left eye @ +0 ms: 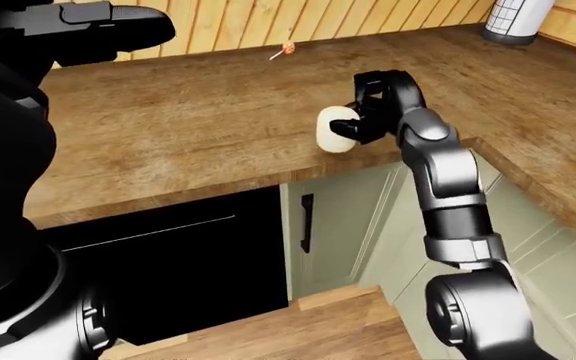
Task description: Pick up the wedge of cheese and place it on the slice of bread to prepare a simple cheese on bread dish.
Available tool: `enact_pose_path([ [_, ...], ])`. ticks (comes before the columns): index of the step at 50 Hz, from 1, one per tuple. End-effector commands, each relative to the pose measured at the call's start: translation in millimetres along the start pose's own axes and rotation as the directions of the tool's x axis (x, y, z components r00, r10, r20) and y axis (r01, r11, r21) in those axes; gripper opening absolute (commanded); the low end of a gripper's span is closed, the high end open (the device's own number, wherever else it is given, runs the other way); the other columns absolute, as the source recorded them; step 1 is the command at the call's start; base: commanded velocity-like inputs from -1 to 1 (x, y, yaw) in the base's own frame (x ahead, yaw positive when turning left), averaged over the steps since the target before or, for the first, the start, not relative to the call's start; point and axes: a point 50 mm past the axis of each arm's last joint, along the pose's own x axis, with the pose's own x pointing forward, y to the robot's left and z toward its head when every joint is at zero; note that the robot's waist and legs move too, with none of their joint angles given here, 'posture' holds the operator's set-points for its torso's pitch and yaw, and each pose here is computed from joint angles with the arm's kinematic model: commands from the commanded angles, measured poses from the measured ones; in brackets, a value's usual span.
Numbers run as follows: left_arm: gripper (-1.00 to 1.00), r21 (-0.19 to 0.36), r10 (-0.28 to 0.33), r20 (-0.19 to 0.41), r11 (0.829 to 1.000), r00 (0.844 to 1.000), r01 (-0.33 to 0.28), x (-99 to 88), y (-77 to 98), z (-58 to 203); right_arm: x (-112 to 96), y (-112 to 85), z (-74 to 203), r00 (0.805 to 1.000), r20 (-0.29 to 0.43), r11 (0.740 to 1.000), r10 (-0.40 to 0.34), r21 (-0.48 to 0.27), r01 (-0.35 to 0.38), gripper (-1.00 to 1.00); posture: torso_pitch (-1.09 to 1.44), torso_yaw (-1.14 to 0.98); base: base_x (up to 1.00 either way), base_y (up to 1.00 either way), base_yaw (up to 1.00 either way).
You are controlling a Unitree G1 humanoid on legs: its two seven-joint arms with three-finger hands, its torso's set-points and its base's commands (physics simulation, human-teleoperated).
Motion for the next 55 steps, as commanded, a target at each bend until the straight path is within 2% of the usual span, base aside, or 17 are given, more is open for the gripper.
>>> enact_pose_path([
  [1,1.00,-0.014,0.014,0.074,1.000,0.997,-0.013,-0.6,3.6,15.6,-8.9,-3.3,43.8,0.987,0.158,1.000,-0.014,0.003,0.014,-1.00,0.00,0.00,0.00,0.00,0.00],
  [3,1.00,-0.013,0.013,0.074,1.000,0.997,-0.012,-0.9,3.3,15.5,-11.4,-4.0,50.0,0.987,0.151,0.997,-0.055,-0.047,0.063,-1.00,0.00,0.00,0.00,0.00,0.00],
  [9,1.00,-0.014,0.010,0.076,1.000,0.997,-0.009,-1.5,2.6,16.8,-25.4,-5.0,61.7,0.986,0.160,0.996,-0.057,-0.063,0.067,-1.00,0.00,0.00,0.00,0.00,0.00],
  [14,1.00,-0.011,0.008,0.069,1.000,0.998,-0.007,-0.9,1.6,13.8,-40.5,-3.8,79.5,0.976,0.217,0.999,-0.031,-0.002,0.032,-1.00,0.00,0.00,0.00,0.00,0.00],
  [17,1.00,-0.011,0.008,0.070,1.000,0.998,-0.007,-1.6,1.8,15.9,-48.9,-2.7,87.2,0.973,0.229,1.000,-0.022,0.011,0.020,-1.00,0.00,0.00,0.00,0.00,0.00],
  [27,1.00,-0.012,0.011,0.067,1.000,0.998,-0.010,-0.7,2.4,15.5,-67.5,-9.8,100.7,0.970,0.235,0.998,-0.062,0.030,0.056,-1.00,0.00,0.00,0.00,0.00,0.00],
  [33,1.00,-0.014,0.014,0.067,1.000,0.998,-0.014,-0.4,3.1,16.0,-70.4,-10.6,99.2,0.973,0.222,0.998,-0.056,0.043,0.048,-1.00,0.00,0.00,0.00,0.00,0.00],
  [41,1.00,-0.012,0.018,0.072,1.000,0.997,-0.017,-0.3,4.5,17.5,-75.5,-9.2,102.7,0.969,0.245,0.998,-0.037,0.048,0.025,-1.00,0.00,0.00,0.00,0.00,0.00],
  [55,1.00,-0.015,0.023,0.074,1.000,0.997,-0.022,0.0,6.5,18.6,-72.4,-6.5,100.5,0.972,0.232,0.999,-0.023,0.032,0.016,-1.00,0.00,0.00,-0.21,0.00,0.00],
])
